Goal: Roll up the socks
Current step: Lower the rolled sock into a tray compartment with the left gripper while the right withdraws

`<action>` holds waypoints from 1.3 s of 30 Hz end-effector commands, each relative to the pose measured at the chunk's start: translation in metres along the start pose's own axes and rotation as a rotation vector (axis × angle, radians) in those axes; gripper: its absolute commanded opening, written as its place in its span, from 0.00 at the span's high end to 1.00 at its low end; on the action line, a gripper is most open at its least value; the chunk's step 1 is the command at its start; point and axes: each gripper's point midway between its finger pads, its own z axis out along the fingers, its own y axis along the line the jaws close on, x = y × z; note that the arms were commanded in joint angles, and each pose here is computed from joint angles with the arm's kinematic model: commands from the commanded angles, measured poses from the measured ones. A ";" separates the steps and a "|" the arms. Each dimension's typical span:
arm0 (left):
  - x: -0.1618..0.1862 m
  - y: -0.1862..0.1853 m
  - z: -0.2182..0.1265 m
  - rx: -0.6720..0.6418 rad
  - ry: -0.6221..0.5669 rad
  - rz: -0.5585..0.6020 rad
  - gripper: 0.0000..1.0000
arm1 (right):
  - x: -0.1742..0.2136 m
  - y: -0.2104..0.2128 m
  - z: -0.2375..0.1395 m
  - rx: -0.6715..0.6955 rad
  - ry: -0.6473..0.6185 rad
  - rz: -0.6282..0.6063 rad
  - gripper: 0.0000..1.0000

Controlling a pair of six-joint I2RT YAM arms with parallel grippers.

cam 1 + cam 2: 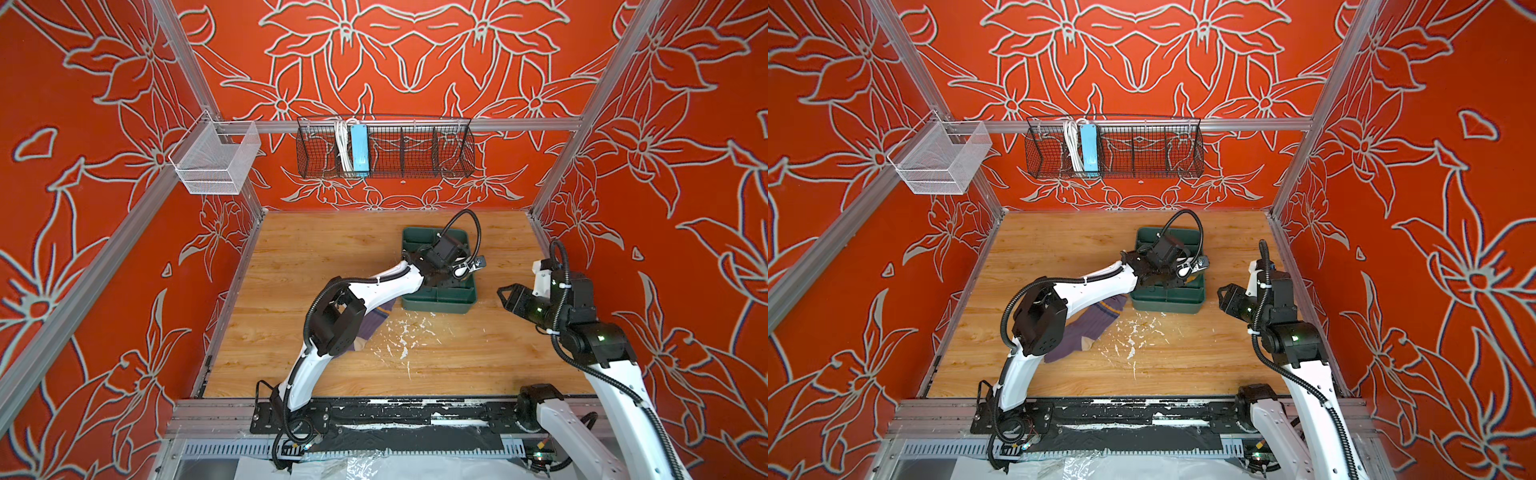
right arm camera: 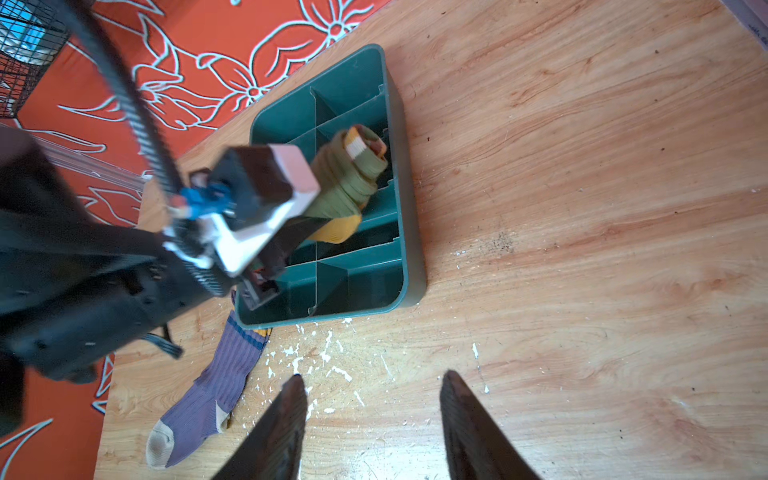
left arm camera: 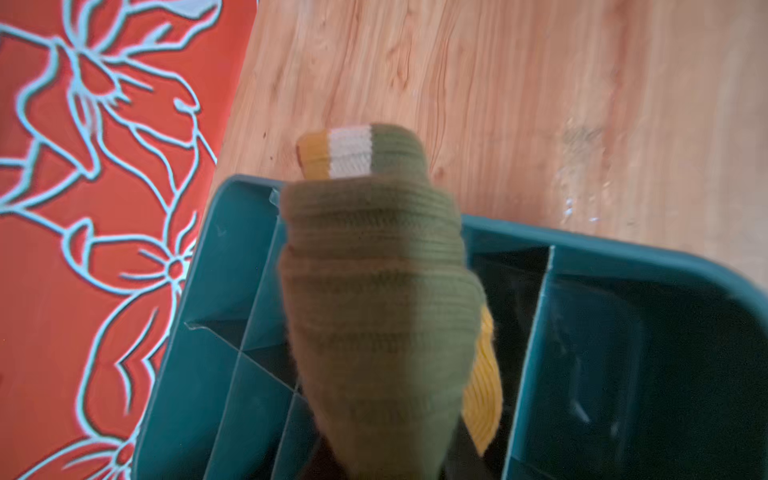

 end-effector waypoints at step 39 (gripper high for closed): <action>0.096 -0.098 0.039 0.660 0.393 -0.198 0.87 | -0.002 -0.002 0.017 0.016 0.024 0.051 0.46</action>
